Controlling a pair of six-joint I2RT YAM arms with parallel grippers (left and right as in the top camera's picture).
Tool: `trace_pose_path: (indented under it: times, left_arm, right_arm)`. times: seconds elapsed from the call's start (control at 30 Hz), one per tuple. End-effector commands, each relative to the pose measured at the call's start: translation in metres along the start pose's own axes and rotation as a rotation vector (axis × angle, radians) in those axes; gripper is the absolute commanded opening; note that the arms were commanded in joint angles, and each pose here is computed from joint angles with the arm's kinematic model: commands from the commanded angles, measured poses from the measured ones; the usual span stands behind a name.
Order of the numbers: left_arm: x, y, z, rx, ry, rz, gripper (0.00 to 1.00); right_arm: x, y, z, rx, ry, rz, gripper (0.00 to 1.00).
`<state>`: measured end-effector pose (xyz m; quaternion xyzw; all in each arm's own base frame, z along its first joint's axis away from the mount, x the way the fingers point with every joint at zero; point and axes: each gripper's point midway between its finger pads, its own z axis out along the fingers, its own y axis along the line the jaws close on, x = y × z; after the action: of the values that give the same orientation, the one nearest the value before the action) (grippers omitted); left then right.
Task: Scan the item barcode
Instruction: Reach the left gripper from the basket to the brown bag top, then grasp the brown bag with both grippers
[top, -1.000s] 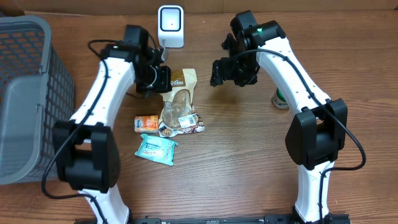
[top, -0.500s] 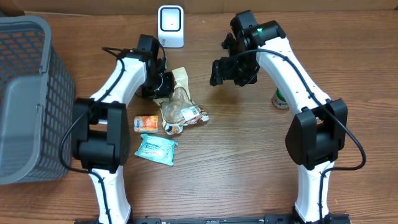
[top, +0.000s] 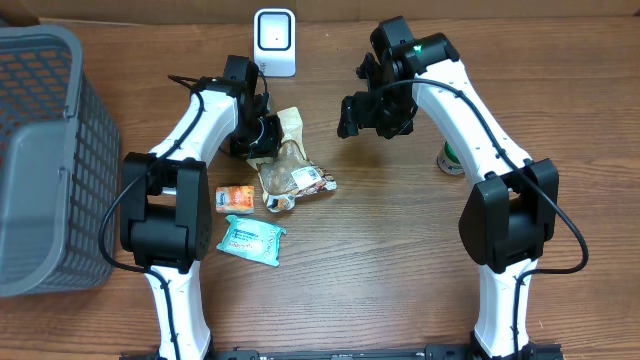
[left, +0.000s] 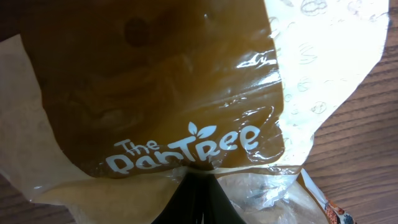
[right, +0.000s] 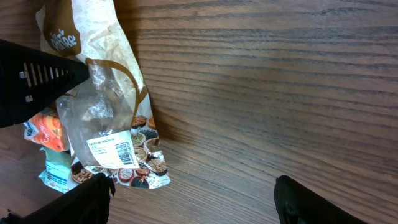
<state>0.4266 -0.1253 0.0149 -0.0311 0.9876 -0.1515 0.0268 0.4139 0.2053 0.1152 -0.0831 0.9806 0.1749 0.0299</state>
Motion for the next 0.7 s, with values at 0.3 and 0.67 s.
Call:
trace_pose_path:
  times: [0.3,0.67]
  left_arm:
    - [0.017,0.01,0.033,-0.021,0.089,-0.032,0.04]
    - [0.016,0.01,0.033,-0.02,0.085,-0.03,0.04]
  right_arm:
    - [0.018,0.023,0.016,-0.139,0.084,0.044,0.82]
    - [0.052,0.056,0.077,-0.329,0.163,0.012,0.81]
